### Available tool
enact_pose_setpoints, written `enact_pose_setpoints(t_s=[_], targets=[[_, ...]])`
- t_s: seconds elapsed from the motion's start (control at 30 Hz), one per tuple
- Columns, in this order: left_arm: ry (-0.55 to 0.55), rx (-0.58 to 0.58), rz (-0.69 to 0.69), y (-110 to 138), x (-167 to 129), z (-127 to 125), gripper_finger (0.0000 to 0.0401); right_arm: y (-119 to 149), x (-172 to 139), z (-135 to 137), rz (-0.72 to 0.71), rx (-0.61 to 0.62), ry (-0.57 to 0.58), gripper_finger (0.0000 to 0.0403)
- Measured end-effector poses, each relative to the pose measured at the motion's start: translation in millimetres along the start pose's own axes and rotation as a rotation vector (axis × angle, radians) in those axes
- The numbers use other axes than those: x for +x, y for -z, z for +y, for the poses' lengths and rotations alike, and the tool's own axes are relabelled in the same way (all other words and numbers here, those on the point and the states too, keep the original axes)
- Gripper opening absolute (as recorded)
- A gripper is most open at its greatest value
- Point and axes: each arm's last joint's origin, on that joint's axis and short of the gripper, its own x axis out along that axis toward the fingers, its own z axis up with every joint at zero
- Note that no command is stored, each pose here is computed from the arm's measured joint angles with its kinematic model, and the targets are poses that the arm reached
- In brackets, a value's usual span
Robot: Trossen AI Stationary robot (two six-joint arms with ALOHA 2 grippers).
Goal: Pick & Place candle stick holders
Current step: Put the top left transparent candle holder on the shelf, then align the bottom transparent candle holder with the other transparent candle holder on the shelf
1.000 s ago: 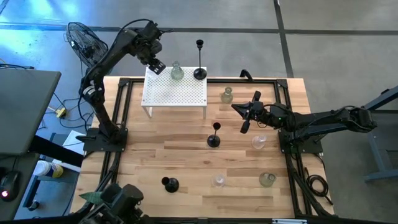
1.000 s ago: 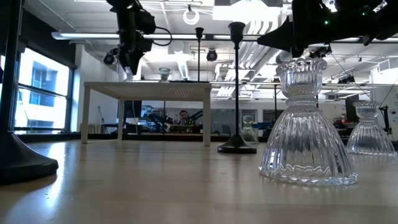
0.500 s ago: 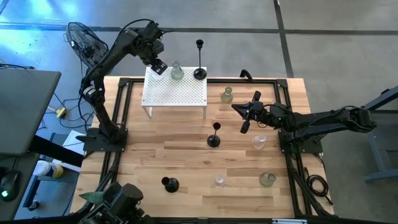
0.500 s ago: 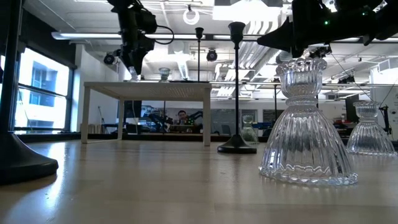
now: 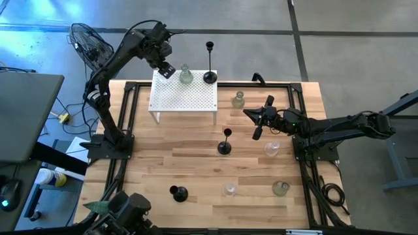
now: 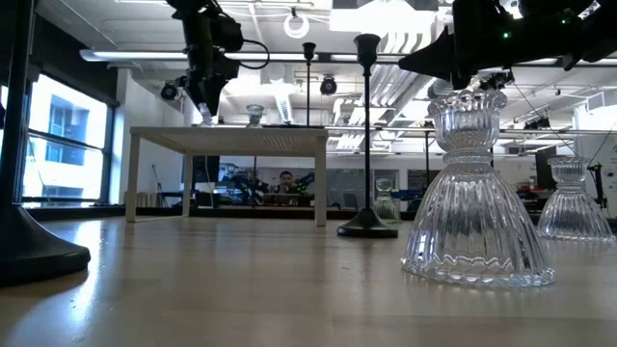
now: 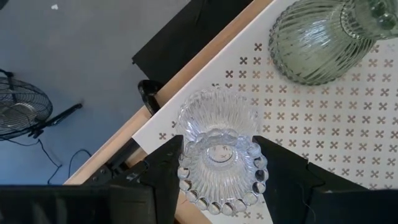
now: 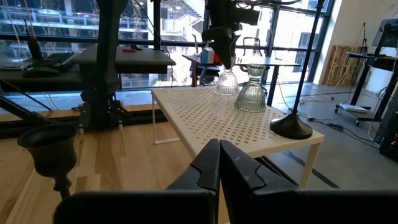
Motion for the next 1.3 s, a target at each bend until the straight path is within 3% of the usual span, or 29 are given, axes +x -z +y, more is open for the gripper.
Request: enact_pose_setpoints(t_s=[0.23, 0.43, 0.67, 0.87, 1.07, 1.17, 1.3], targets=[[-0.004, 0.002, 0.005, 0.4, 0.0, 0.1, 0.0219, 0.0, 0.0, 0.0, 0.0, 0.0, 0.0, 0.0002], [-0.033, 0.024, 0.004, 1.2, -3.5, 1.1, 0.0229, 0.0, 0.0, 0.0, 0.0, 0.0, 0.0, 0.0001], [-0.076, 0.017, -0.093, 1.5, -53.9, 5.8, 0.0225, 0.1, 0.0, 0.0, 0.001, 0.0, 0.0, 0.0001], [-0.055, 0.083, -0.274, 22.2, -111.8, -18.6, 0.016, 0.0, 0.0, 0.0, 0.0, -0.003, 0.0, 0.0001], [0.073, 0.235, -0.509, 62.8, -156.9, -74.3, 0.0054, 0.7, -0.1, 0.2, 0.007, -0.003, -0.002, 0.0001], [0.165, 0.303, -0.665, 85.9, -166.3, -105.6, 0.0011, 1.8, -1.0, 4.7, 0.03, -0.009, -0.024, 0.0], [0.219, 0.367, -0.814, 120.2, -153.6, -137.6, 0.0013, -3.1, -1.4, 15.7, 0.147, -0.026, -0.047, 0.0]])
